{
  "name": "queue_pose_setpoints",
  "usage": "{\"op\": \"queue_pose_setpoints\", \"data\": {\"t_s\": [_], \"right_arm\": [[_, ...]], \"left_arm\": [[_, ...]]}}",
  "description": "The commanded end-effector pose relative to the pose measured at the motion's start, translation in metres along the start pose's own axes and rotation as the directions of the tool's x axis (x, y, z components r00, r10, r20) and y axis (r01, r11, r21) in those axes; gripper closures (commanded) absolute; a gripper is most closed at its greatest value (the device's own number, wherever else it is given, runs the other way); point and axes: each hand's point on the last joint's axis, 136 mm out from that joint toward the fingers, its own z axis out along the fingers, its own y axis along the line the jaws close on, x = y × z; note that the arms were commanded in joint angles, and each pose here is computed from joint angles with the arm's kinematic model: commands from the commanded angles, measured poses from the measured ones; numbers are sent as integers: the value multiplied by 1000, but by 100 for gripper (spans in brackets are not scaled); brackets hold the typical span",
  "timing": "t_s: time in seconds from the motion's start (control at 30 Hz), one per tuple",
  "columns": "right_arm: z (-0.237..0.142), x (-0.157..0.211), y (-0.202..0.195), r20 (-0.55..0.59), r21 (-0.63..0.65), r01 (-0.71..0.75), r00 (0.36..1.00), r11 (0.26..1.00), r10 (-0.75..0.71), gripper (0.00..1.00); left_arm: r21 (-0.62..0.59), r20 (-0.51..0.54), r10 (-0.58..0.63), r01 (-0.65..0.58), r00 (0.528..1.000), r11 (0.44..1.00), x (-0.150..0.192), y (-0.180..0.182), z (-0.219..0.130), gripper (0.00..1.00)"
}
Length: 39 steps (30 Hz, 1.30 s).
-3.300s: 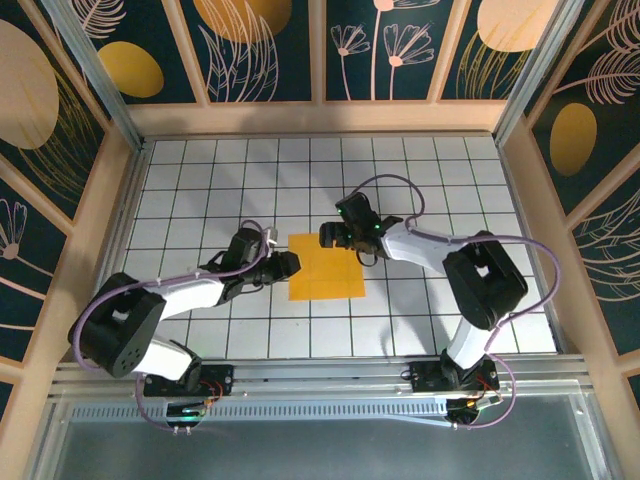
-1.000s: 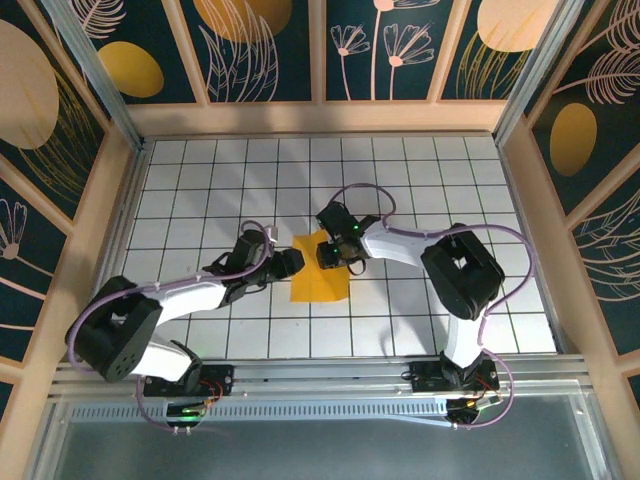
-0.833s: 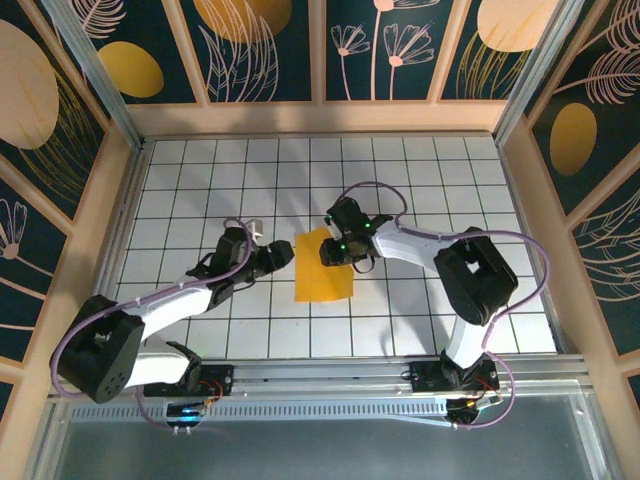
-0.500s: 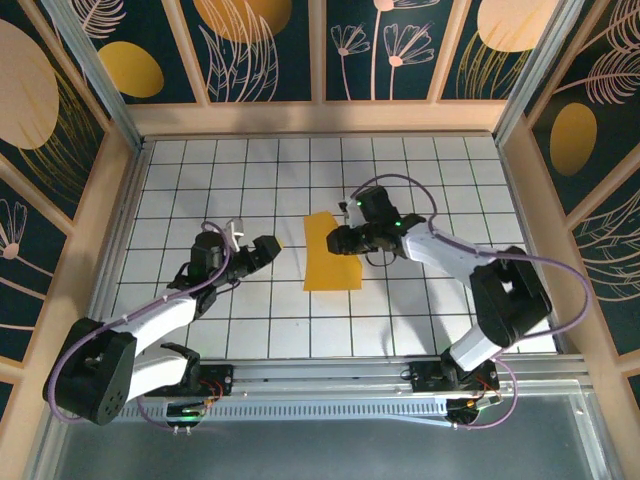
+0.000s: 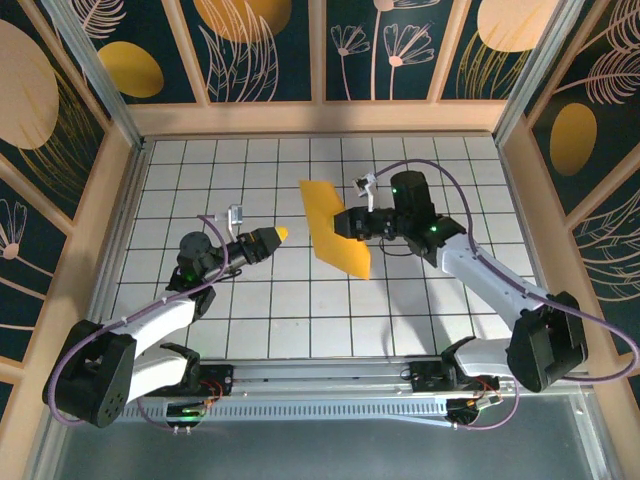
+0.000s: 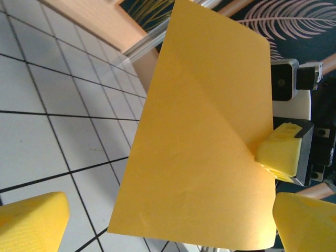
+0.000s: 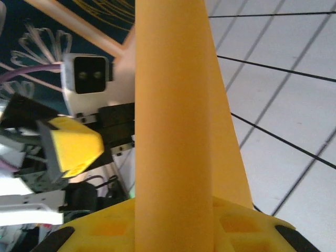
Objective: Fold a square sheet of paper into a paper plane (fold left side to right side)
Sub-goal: Pick up the square sheet of paper from the center of the table, then place a square sheet of paper at the center of the table.
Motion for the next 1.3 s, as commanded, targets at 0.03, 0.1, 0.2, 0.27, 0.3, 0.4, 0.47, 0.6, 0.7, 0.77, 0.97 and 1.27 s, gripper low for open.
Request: {"op": "queue_pose_setpoints", "data": {"t_s": [0.03, 0.1, 0.2, 0.27, 0.3, 0.4, 0.47, 0.6, 0.7, 0.77, 0.97, 1.27], "right_arm": [[-12, -10, 51, 2, -184, 62, 998, 981, -63, 72], [-14, -10, 63, -2, -231, 72, 997, 970, -75, 73], [-12, -6, 76, -19, -285, 78, 996, 955, -87, 73], [-9, -4, 80, -25, -301, 80, 995, 950, -92, 73], [-7, -4, 80, -27, -303, 80, 995, 950, -93, 73], [-3, -4, 77, -31, -308, 71, 996, 949, -85, 73], [0, -5, 74, -30, -306, 68, 996, 950, -81, 73], [4, -8, 57, -22, -243, 60, 998, 968, -67, 73], [5, -9, 41, -16, -189, 46, 999, 981, -50, 72], [6, -7, 36, -15, -167, 46, 999, 985, -49, 72], [-1, -9, 10, 15, -81, 22, 1000, 997, -20, 61], [-16, 0, -70, 72, 270, -90, 995, 959, 73, 29]], "left_arm": [[152, 17, 129, -130, 991, 980, -16, -43, 2, 1], [191, 7, 161, -159, 987, 969, -17, -53, 3, 1], [221, -14, 195, -188, 981, 957, -17, -61, 6, 1], [238, -26, 211, -199, 977, 951, -17, -64, 8, 1], [249, -32, 217, -203, 976, 947, -17, -66, 10, 1], [270, -48, 233, -212, 971, 939, -15, -71, 15, 2], [280, -60, 242, -216, 969, 935, -13, -73, 18, 7], [294, -81, 242, -209, 967, 933, -9, -75, 23, 41], [277, -77, 237, -208, 968, 938, -9, -72, 24, 75], [252, -77, 229, -204, 970, 946, -10, -67, 24, 92], [175, -101, 190, -171, 977, 970, -7, -48, 28, 100], [-105, -242, -62, 37, 968, 994, 28, 34, 38, 100]]}}
